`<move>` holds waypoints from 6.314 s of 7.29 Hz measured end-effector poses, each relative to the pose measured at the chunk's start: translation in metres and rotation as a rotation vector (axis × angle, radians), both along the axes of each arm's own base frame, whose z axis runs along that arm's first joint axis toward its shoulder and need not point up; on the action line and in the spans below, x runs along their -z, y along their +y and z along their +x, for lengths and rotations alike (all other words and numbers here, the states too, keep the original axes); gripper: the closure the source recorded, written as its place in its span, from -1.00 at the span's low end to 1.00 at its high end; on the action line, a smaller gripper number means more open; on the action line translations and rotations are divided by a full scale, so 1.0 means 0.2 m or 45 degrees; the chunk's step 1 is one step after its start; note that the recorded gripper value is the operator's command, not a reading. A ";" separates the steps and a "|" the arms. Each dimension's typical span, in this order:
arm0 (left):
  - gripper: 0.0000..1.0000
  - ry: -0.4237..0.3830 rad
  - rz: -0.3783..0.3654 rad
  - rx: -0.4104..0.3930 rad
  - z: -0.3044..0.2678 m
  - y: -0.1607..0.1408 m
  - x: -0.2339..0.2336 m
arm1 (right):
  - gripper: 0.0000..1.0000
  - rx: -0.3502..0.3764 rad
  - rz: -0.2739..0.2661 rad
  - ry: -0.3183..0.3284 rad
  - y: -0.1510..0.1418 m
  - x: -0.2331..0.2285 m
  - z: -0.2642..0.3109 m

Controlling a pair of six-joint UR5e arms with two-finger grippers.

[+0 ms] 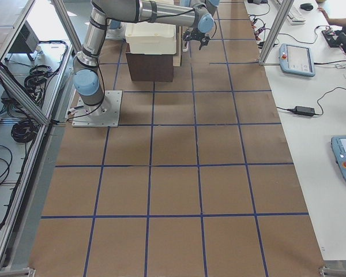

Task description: Place scissors in drawer with both arms

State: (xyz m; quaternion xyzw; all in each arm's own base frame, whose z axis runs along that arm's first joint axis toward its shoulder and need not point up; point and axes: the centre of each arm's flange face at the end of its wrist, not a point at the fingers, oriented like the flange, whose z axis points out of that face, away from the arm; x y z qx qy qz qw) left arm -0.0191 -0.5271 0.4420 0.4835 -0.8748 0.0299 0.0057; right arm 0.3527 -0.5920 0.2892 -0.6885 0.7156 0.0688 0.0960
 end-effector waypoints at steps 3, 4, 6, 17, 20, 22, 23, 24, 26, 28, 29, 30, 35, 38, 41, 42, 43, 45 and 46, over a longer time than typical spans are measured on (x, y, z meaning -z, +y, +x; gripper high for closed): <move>0.63 -0.006 -0.001 0.027 0.01 0.00 -0.01 | -1.00 -0.002 -0.050 0.006 -0.03 -0.02 -0.01; 0.63 -0.006 0.000 0.028 0.02 0.00 0.00 | -1.00 -0.004 -0.064 0.005 -0.05 -0.03 0.00; 0.63 -0.005 0.002 0.028 0.02 0.00 0.00 | -1.00 -0.007 -0.101 -0.005 -0.09 -0.03 0.01; 0.63 -0.003 -0.001 0.030 0.01 0.00 0.00 | -1.00 -0.018 -0.215 -0.037 -0.23 -0.06 0.02; 0.63 -0.002 -0.001 0.030 0.01 0.00 0.00 | -1.00 -0.014 -0.234 -0.043 -0.26 -0.07 0.02; 0.63 -0.001 -0.001 0.030 0.01 0.00 0.00 | -1.00 -0.007 -0.247 -0.046 -0.27 -0.08 0.01; 0.63 -0.001 0.000 0.030 0.01 0.00 0.00 | -1.00 -0.004 -0.251 -0.048 -0.28 -0.09 0.00; 0.63 -0.001 0.000 0.030 0.01 0.00 0.00 | -1.00 -0.002 -0.260 -0.051 -0.29 -0.10 0.00; 0.63 -0.001 0.000 0.030 0.01 0.00 0.00 | -1.00 -0.004 -0.279 -0.058 -0.31 -0.14 0.01; 0.63 0.000 -0.001 0.031 0.01 0.00 0.00 | -1.00 -0.010 -0.281 -0.058 -0.32 -0.13 0.01; 0.63 0.000 0.000 0.031 0.01 0.00 0.00 | -1.00 -0.005 -0.285 -0.063 -0.33 -0.15 0.00; 0.63 0.000 0.000 0.030 0.01 0.00 0.00 | -1.00 0.012 -0.287 -0.070 -0.33 -0.23 -0.05; 0.63 0.003 -0.001 0.027 0.01 -0.01 0.00 | -1.00 0.254 -0.226 -0.085 -0.13 -0.85 -0.55; 0.63 0.014 -0.007 -0.010 -0.10 -0.01 0.00 | -1.00 0.679 -0.189 -0.042 0.27 -1.14 -0.77; 0.63 0.038 -0.041 -0.139 -0.40 -0.01 -0.06 | -1.00 1.288 -0.143 0.081 0.46 -1.22 -0.92; 0.64 0.080 -0.041 -0.207 -0.53 0.00 -0.07 | -1.00 1.427 -0.161 0.163 0.48 -1.22 -0.98; 0.64 0.139 -0.032 -0.277 -0.65 0.01 -0.07 | -1.00 1.543 -0.177 0.242 0.49 -1.22 -1.04; 0.64 0.238 -0.003 -0.405 -0.88 0.06 -0.06 | -1.00 1.717 -0.141 0.286 0.50 -1.21 -1.08; 0.66 0.258 0.012 -0.456 -0.95 0.07 -0.05 | -1.00 1.749 -0.127 0.287 0.51 -1.20 -1.10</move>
